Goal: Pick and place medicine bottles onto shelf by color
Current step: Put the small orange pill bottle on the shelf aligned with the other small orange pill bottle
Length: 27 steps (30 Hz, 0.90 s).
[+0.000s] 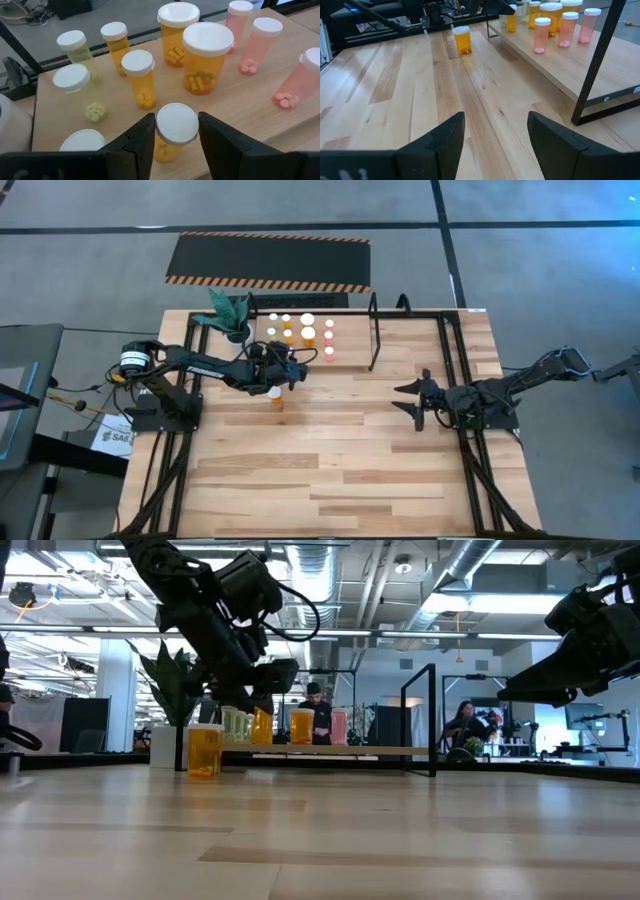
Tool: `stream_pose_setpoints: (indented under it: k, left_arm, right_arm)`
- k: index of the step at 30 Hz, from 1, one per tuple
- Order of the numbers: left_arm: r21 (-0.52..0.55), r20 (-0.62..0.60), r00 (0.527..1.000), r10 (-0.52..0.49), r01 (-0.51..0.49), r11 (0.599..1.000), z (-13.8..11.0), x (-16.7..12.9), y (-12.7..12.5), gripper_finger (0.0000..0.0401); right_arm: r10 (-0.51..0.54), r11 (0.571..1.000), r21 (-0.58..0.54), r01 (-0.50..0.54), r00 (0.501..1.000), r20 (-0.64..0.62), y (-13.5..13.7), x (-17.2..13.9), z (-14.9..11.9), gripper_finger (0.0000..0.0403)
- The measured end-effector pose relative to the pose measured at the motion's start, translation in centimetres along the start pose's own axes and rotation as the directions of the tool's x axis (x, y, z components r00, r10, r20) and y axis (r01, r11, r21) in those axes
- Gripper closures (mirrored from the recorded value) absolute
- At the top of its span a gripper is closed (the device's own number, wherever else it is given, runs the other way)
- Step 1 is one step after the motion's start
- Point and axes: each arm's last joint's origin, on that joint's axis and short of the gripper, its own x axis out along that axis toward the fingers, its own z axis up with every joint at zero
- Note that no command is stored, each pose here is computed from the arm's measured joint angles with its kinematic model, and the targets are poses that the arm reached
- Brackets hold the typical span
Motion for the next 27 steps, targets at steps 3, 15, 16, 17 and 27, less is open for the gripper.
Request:
stream_pose_setpoints:
  k: [3,15,16,17,27]
  left_arm:
    - [0.002,-0.009,1.0,-0.001,0.001,1.0,-0.08,-0.01,0.04,0.0263]
    - [-0.034,-0.032,0.999,-0.039,0.038,0.999,-0.08,-0.03,-0.13,0.0263]
    - [-0.037,-0.029,0.999,-0.04,0.039,0.999,-0.06,-0.03,-0.15,0.0263]
    - [-0.04,-0.027,0.999,-0.041,0.04,0.998,-0.03,-0.03,-0.17,0.0263]
    - [-0.021,-0.025,1.0,-0.014,0.013,1.0,-0.15,-0.02,0.02,0.0263]
  right_arm:
    - [0.001,1.0,0.0,-0.001,1.0,0.0,0.01,0.0,0.0,0.0163]
    - [0.0,1.0,0.0,0.0,1.0,0.0,0.0,0.0,0.0,0.0163]
    - [0.001,1.0,0.0,-0.001,1.0,0.0,0.0,0.0,0.0,0.0163]
    - [0.0,1.0,0.0,0.0,1.0,0.0,0.0,0.0,0.0,0.0163]
    - [0.001,1.0,0.0,-0.001,1.0,0.0,0.01,0.0,0.0,0.0163]
